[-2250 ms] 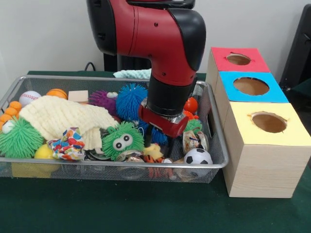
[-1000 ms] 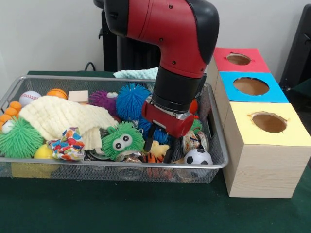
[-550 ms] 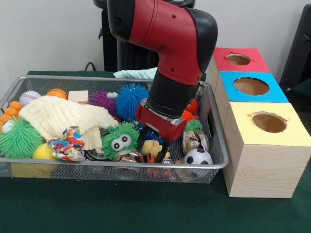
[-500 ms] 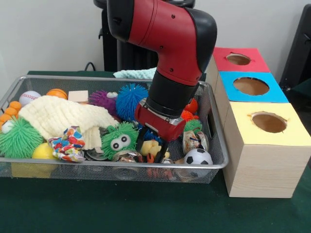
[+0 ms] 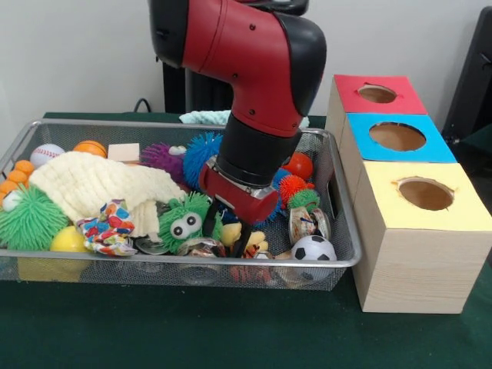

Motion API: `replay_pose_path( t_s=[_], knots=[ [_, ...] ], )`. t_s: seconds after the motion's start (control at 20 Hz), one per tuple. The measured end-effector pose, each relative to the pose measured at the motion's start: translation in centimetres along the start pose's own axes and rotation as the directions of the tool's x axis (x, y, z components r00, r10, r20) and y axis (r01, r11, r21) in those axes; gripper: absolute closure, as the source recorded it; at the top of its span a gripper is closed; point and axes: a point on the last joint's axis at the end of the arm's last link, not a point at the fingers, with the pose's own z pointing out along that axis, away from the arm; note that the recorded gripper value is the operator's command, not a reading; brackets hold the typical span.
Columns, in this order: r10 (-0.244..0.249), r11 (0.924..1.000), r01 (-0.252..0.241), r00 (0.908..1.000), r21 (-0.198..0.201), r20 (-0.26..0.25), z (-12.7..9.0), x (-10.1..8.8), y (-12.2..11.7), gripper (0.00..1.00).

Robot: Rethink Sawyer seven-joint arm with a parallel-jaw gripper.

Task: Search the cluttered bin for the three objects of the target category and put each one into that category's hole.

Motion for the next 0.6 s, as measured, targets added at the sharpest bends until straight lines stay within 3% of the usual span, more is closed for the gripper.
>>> replay_pose_path(
  t_s=[0.2, 0.35, 0.5, 0.55, 0.6],
  knots=[
    [0.054, 0.9985, -0.054, 0.997, -0.002, -0.055, -0.9, -0.9, -0.2, 0.0],
    [0.124, 0.9922, -0.125, 0.9824, 0.005, -0.139, -2.1, -1.6, -0.5, 0.0],
    [0.152, 0.9883, -0.152, 0.9716, 0.014, -0.182, -2.8, -1.9, -0.7, 0.0],
    [0.181, 0.9833, -0.18, 0.9559, 0.024, -0.232, -3.7, -1.9, -0.8, 0.0],
    [0.189, 0.9818, -0.188, 0.9507, 0.027, -0.246, -3.9, -2.0, -0.8, 0.0]
  ],
)
